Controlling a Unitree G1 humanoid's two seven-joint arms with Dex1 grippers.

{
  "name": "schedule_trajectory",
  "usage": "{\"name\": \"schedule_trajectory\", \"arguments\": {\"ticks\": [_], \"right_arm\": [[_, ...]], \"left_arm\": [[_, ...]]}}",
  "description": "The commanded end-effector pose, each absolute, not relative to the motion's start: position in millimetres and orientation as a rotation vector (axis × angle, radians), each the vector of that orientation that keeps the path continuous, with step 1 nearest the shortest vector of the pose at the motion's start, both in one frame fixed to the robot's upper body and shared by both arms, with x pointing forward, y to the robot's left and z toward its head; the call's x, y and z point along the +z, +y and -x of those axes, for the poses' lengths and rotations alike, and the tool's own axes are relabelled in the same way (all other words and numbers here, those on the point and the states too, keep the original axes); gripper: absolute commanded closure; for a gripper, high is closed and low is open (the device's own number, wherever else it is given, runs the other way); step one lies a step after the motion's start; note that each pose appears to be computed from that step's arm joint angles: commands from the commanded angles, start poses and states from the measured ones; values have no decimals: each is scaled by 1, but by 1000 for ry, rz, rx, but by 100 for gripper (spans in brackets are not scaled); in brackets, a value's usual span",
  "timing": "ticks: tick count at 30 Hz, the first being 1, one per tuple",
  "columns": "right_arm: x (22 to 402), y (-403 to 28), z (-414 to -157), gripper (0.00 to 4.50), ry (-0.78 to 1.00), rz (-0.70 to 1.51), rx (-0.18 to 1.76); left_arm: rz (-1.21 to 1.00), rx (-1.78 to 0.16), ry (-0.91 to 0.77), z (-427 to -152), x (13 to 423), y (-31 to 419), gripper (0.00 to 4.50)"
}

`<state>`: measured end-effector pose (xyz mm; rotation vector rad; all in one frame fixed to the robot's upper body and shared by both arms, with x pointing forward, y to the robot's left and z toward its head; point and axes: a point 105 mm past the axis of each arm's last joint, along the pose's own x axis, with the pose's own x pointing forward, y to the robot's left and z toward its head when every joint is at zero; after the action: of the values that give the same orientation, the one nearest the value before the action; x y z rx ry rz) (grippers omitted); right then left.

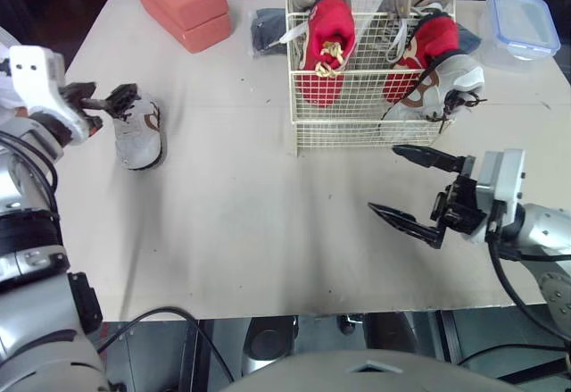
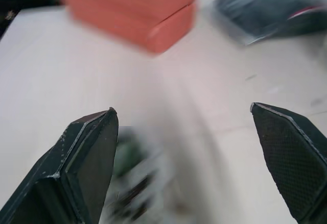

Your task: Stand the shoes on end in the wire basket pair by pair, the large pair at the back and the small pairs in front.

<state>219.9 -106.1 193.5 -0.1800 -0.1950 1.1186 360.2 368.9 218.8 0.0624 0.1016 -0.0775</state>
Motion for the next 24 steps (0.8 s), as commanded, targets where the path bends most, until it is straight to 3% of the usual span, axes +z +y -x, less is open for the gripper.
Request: {"name": "schedule_trajectory", "arguments": {"ticks": [1, 12, 23, 24], "right_arm": [[197, -102, -220, 3, -254, 218, 1150], [196, -94, -226, 3, -290, 233, 1167], [196, -93, -226, 3, -303, 240, 1141], [196, -93, -226, 0, -304, 241, 1139]], "left_arm": [[-56, -32, 62, -360, 236, 392, 0], [-3, 24, 285, -377, 198, 404, 0], [-17, 132, 424, -370, 182, 417, 0], [-23, 129, 437, -369, 181, 418, 26]]}}
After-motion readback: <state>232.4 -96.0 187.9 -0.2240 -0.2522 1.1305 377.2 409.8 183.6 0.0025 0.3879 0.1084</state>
